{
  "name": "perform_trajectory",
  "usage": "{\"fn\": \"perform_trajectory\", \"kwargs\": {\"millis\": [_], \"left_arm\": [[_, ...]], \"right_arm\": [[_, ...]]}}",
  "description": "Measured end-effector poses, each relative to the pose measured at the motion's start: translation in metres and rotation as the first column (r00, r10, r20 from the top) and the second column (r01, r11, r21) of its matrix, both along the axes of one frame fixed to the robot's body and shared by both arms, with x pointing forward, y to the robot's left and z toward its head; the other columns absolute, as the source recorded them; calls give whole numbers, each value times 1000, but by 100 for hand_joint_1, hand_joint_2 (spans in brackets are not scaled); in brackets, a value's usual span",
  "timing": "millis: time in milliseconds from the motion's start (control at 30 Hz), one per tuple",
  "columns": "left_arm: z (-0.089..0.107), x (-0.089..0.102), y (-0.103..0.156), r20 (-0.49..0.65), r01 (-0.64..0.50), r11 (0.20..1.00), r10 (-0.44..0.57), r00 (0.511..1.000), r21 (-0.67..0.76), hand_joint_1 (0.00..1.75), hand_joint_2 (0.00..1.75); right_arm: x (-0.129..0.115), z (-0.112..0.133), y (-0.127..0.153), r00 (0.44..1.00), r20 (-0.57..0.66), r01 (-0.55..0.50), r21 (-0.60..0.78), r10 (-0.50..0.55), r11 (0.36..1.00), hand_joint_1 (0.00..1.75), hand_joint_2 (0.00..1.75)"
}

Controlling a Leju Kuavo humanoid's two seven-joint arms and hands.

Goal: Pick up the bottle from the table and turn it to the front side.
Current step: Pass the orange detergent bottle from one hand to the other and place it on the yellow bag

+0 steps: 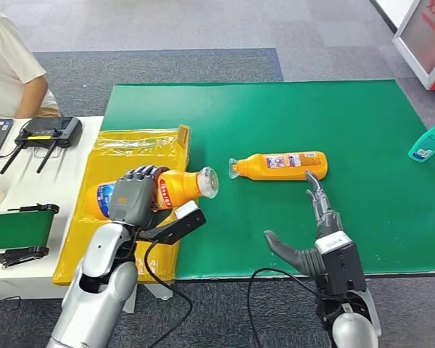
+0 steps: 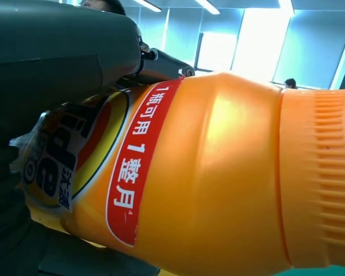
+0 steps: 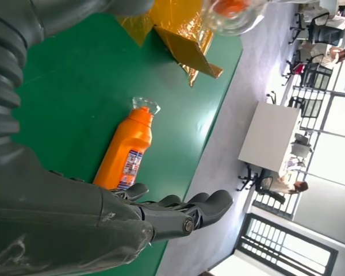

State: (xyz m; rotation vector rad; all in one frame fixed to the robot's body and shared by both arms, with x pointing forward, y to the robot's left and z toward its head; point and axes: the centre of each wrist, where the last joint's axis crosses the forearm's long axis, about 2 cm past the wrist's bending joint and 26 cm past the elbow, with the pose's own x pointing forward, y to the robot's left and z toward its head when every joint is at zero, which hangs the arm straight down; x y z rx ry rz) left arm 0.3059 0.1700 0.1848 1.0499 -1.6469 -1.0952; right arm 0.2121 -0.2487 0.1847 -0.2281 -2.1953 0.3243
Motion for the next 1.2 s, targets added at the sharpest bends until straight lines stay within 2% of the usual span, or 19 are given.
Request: {"fn": "perform_trajectory", "kwargs": {"millis": [300, 600, 767, 1000, 1200], "left_arm": [[-23, 7, 1, -49, 23, 994, -17, 999, 110, 175, 175], [-37, 17, -1, -96, 53, 986, -37, 995, 161, 175, 175], [-43, 26, 1, -123, 33, 981, -10, 992, 190, 175, 175], [-53, 42, 23, -156, -19, 960, 65, 986, 278, 175, 175], [-62, 46, 38, -181, -35, 946, 98, 979, 323, 175, 175]], "right_arm": [[14, 11, 17, 998, 31, -47, 0, 47, 999, 0, 175], [17, 11, 25, 996, 38, -76, 22, 75, 997, 0, 175], [18, 11, 26, 996, 35, -84, 29, 83, 996, 0, 175], [20, 10, 26, 995, 38, -89, 39, 88, 995, 0, 175], [21, 10, 25, 995, 38, -91, 36, 90, 995, 0, 175]]}}
